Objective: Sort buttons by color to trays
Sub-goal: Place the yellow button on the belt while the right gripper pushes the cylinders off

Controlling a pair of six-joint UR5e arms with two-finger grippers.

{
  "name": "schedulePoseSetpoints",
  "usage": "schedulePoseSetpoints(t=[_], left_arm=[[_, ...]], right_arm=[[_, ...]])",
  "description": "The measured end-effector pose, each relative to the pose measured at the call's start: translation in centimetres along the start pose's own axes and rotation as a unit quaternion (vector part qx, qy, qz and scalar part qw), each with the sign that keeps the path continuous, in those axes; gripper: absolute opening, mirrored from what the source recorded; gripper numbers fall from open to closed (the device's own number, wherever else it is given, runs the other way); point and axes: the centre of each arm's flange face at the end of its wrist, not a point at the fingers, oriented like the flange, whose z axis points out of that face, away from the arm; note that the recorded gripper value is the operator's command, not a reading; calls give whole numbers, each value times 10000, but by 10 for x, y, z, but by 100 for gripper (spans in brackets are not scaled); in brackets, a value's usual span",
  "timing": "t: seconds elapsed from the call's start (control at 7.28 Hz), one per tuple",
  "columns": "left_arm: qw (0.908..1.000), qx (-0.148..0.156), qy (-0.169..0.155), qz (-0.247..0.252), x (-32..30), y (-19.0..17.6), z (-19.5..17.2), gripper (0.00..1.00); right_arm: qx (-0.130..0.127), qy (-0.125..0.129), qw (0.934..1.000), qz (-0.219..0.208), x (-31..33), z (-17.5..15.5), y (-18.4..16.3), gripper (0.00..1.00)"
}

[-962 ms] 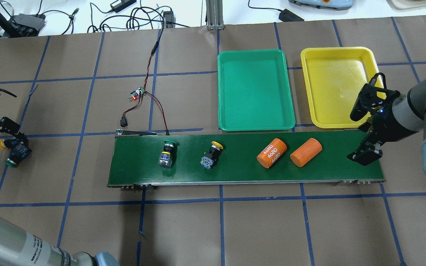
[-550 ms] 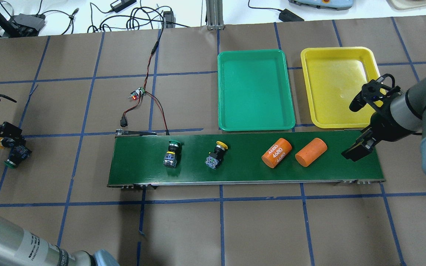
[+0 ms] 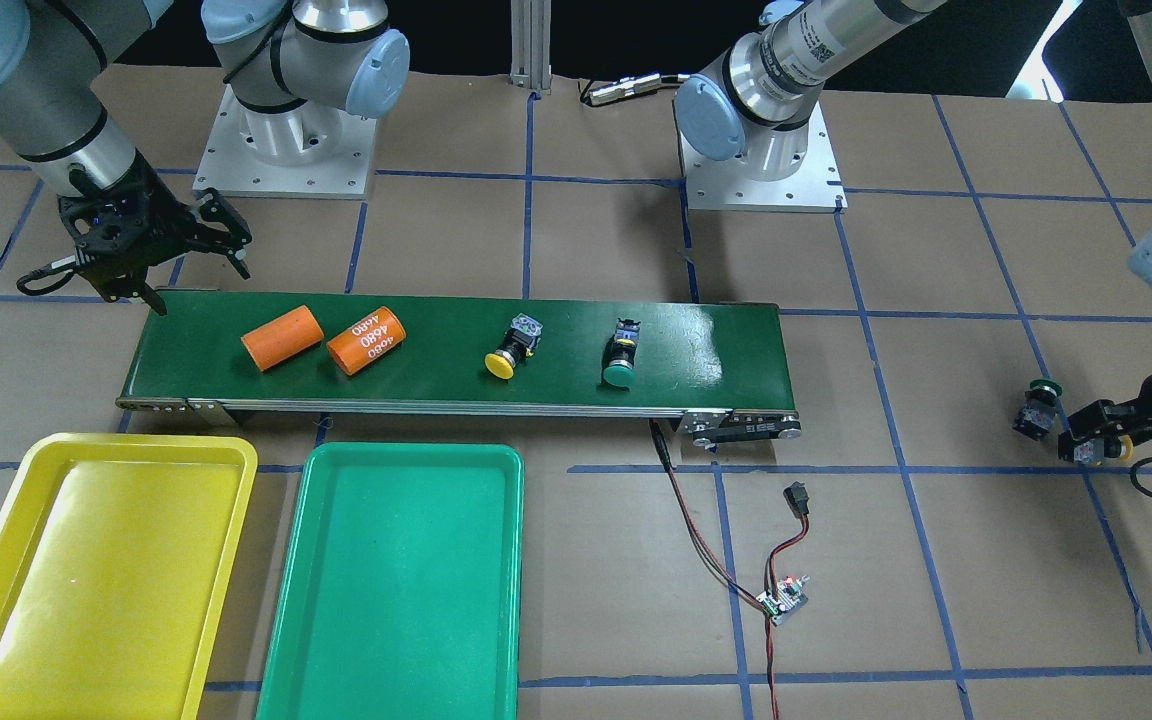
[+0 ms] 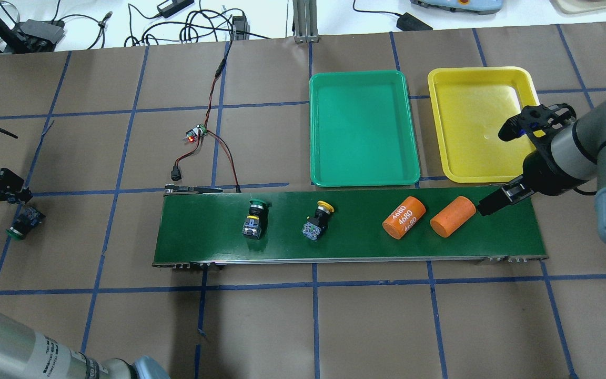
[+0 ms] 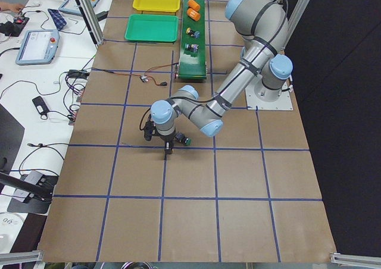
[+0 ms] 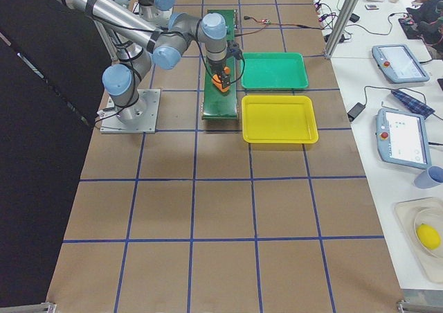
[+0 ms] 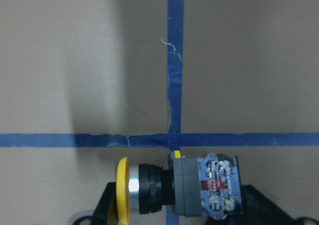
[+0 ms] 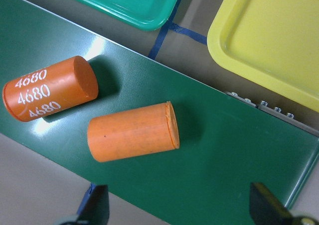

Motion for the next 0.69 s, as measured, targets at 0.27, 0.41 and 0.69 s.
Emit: schedulePoseSetpoints(t=[0.27, 0.41, 0.69], left_arm=[[10000, -70, 32, 20, 69, -2, -49, 5], [9999, -127, 47, -19, 137, -2, -69, 5], [9997, -201, 85, 87, 310, 21, -77, 4]], right_arm=[[-84, -4, 9989, 451, -19, 5, -11, 100], [-146, -36, 9976, 682, -29, 10, -16, 100], [-214, -44, 9943, 1045, -58, 18, -32, 100]])
